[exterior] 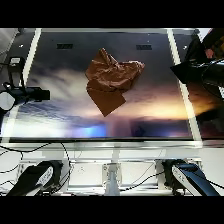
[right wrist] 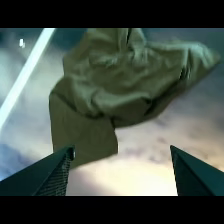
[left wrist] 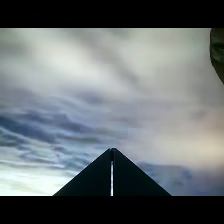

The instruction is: Fold the clothes and pants, and hang the long-sleeved shirts on hangers.

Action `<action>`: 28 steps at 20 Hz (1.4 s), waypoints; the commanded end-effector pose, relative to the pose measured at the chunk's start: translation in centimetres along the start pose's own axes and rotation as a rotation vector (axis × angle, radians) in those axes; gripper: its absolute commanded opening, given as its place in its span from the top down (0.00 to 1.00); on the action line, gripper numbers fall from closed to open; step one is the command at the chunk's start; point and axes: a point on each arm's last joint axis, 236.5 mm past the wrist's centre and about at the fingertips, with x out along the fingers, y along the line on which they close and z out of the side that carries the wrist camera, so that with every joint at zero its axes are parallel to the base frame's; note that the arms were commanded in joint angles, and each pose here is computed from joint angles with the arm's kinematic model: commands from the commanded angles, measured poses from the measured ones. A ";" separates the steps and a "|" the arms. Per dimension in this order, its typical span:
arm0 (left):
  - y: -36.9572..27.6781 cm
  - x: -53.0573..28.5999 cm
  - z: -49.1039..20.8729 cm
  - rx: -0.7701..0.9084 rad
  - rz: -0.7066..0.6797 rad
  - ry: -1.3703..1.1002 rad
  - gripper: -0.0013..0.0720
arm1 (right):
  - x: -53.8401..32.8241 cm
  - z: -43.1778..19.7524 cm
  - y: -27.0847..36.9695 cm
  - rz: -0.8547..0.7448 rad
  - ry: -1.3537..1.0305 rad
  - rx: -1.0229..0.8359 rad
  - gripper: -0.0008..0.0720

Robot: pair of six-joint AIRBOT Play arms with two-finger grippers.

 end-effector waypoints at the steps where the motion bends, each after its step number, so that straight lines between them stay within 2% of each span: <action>1: 0.0 0.1 -0.1 0.001 -0.001 0.003 0.95 | -0.1 1.6 0.4 0.017 -0.065 0.033 0.04; 6: -1.0 3.2 -1.1 -0.023 -0.040 0.079 0.95 | 0.1 1.5 0.0 0.003 -0.061 0.028 0.04; 8: -2.5 5.2 -1.4 -0.072 -0.099 0.108 0.95 | 0.3 1.4 -0.6 -0.018 -0.054 0.021 0.04; 9: -3.7 6.3 -1.4 -0.117 -0.145 0.117 0.89 | 0.2 1.4 -0.6 -0.020 -0.055 0.020 0.04; 10: -4.8 7.4 -1.4 -0.165 -0.189 0.128 0.54 | 0.2 1.5 -0.6 -0.021 -0.058 0.019 0.04; 11: -6.0 8.6 -1.3 -0.228 -0.238 0.136 0.08 | 0.2 1.6 -0.7 -0.023 -0.067 0.019 0.04; 12: -7.1 9.8 -1.1 -0.293 -0.282 0.141 0.02 | 0.2 1.8 -0.7 -0.024 -0.075 0.020 0.04; 14: -8.9 12.2 -0.8 -0.401 -0.354 0.150 0.02 | 0.2 2.0 -0.7 -0.024 -0.080 0.020 0.04; 19: -12.6 16.1 -0.9 -0.409 -0.517 0.173 0.02 | 0.2 1.9 -0.7 -0.023 -0.079 0.021 0.04; 23: -15.6 17.5 0.8 -0.245 -0.583 0.143 0.02 | 0.2 1.9 -0.7 -0.023 -0.079 0.021 0.04; 28: -17.7 20.0 1.9 -0.206 -0.602 0.148 0.02 | 0.2 1.9 -0.7 -0.024 -0.079 0.020 0.04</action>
